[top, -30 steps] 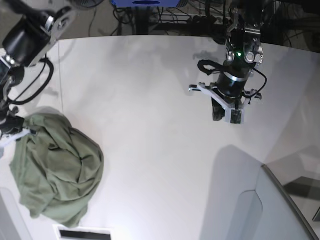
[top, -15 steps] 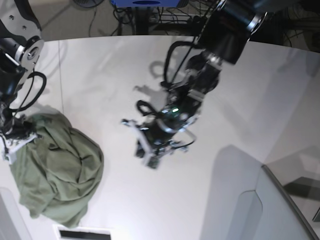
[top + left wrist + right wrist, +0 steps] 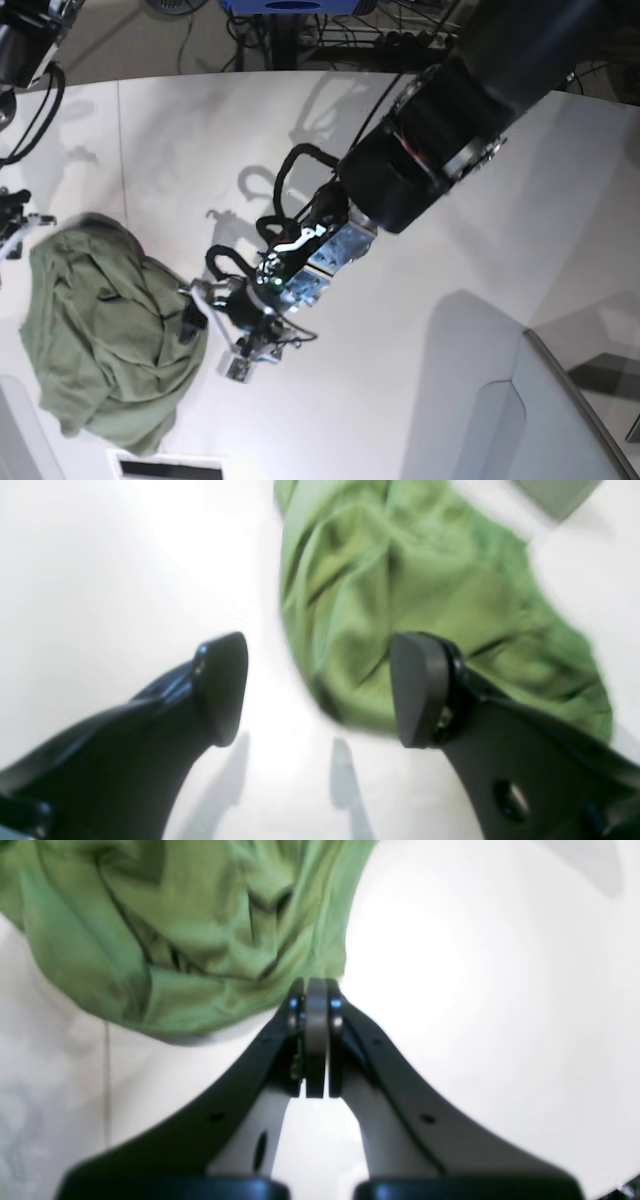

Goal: Layout the t-shirt on the table in an organized manner, then fold the t-shirt properly
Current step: 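Move the right gripper down onto the crumpled green t-shirt, then grasp the t-shirt with the right gripper and lift it, dragging it outward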

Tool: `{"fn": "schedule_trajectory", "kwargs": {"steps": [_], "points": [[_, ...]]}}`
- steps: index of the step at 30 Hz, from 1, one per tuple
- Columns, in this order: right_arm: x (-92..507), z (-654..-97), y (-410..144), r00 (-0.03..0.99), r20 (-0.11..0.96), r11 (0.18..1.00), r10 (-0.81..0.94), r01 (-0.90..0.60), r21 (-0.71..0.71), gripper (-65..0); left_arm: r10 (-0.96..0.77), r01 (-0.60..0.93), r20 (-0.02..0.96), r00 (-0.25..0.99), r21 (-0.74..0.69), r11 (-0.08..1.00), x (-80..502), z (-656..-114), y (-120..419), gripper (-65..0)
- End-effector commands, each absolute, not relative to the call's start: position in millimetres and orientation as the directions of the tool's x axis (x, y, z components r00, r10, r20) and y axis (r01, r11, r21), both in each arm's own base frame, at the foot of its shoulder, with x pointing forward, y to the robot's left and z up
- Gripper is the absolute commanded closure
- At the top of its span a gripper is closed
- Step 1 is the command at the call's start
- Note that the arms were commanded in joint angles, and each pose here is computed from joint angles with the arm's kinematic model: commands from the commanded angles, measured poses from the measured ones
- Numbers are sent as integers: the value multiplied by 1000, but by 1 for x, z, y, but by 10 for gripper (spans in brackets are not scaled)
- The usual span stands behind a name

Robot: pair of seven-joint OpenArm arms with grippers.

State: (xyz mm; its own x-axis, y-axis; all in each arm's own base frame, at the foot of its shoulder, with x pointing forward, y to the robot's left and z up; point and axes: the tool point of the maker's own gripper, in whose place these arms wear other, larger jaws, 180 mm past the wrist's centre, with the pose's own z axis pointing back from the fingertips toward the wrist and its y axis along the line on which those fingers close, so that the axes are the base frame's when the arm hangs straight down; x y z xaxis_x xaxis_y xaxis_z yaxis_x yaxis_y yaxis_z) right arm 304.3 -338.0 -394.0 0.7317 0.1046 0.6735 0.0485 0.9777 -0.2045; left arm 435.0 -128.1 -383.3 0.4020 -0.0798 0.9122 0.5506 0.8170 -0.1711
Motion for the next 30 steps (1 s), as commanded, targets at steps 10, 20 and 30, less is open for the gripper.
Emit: {"fn": "schedule_trajectory", "kwargs": {"steps": [10, 20, 30], "points": [[383, -383, -328, 671, 741, 995, -24, 90, -49, 0, 41, 378, 869, 493, -256, 890, 410, -432, -40, 0], [448, -413, -259, 682, 730, 995, -43, -35, 91, 0, 157, 197, 865, 476, -279, 940, 337, -397, 112, 0], [405, -496, -221, 799, 582, 983, -153, 62, 173, 0, 205, 49, 862, 464, -256, 966, 309, -387, 177, 0]]}}
